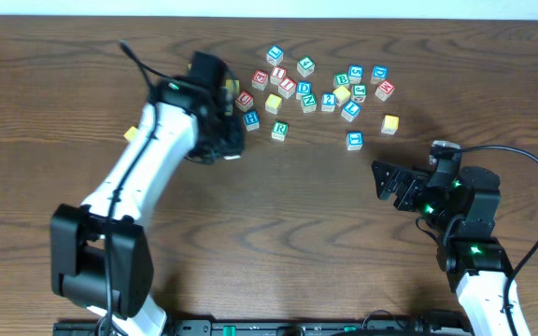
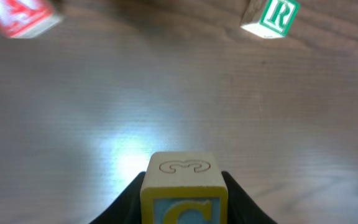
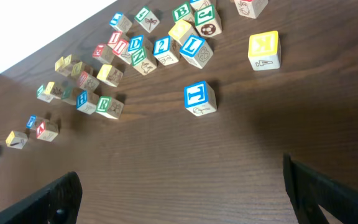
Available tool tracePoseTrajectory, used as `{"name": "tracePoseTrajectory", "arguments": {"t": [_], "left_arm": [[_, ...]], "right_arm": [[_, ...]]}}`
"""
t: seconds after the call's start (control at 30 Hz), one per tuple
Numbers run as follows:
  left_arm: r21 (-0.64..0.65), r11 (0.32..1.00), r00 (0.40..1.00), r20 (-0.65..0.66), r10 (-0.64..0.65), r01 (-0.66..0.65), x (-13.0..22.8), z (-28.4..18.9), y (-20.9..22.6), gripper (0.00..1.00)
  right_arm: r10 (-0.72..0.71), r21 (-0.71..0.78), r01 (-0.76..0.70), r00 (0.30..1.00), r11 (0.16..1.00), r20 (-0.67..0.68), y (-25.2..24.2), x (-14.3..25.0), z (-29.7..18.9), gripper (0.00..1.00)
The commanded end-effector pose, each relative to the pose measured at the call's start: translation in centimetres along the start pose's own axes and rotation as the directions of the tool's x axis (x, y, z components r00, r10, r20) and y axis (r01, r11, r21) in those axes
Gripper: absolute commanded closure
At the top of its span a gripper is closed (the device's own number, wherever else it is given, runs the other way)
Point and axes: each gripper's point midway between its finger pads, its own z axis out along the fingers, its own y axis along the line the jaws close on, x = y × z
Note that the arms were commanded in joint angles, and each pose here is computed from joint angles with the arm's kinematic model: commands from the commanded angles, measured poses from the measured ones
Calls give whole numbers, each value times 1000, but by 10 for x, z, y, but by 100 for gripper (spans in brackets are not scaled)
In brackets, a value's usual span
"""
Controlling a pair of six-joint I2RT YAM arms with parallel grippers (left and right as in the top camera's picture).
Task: Spell out CORL
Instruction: 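Carry the C block with the left gripper to the open table center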
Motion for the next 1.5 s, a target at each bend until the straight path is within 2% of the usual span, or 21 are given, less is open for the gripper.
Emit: {"name": "tracePoseTrajectory", "arguments": {"t": [0.0, 0.1, 0.23, 0.37, 0.57, 0.73, 0.97, 1.13, 1.47], "left_arm": [[-83, 996, 1000, 19, -20, 22, 14, 33, 0, 72], [-66, 998, 998, 60, 18, -14, 11, 43, -13, 73], [-118, 990, 982, 161, 101, -82, 0, 51, -22, 73], [-121, 968, 959, 155, 235, -218, 10, 63, -41, 73], [-129, 956, 954, 107, 279, -265, 27, 84, -53, 73], [-150, 953, 960, 62, 274, -263, 31, 107, -45, 73], [-146, 965, 966, 104, 235, -219, 18, 105, -42, 72], [-143, 988, 997, 47, 62, -55, 35, 103, -33, 72], [-122, 991, 997, 37, 62, -57, 36, 104, -37, 72]], "right_arm": [[-23, 2, 23, 1000, 1000, 20, 1, -8, -2, 1], [-34, 13, 34, 999, 999, 24, -1, -9, -2, 1], [-44, 16, 44, 999, 999, 23, -2, -9, -2, 1], [-42, 18, 41, 999, 999, 17, -2, -7, -2, 1], [-49, 24, 49, 999, 998, 0, -4, -3, -2, 1], [-43, 29, 43, 999, 999, -13, -5, 0, -2, 1], [-30, 37, 32, 999, 999, -39, -7, 7, -2, 1], [-28, 39, 29, 999, 999, -44, -8, 8, -2, 1], [-27, 50, 29, 999, 998, -41, -10, 8, -2, 1]]}}
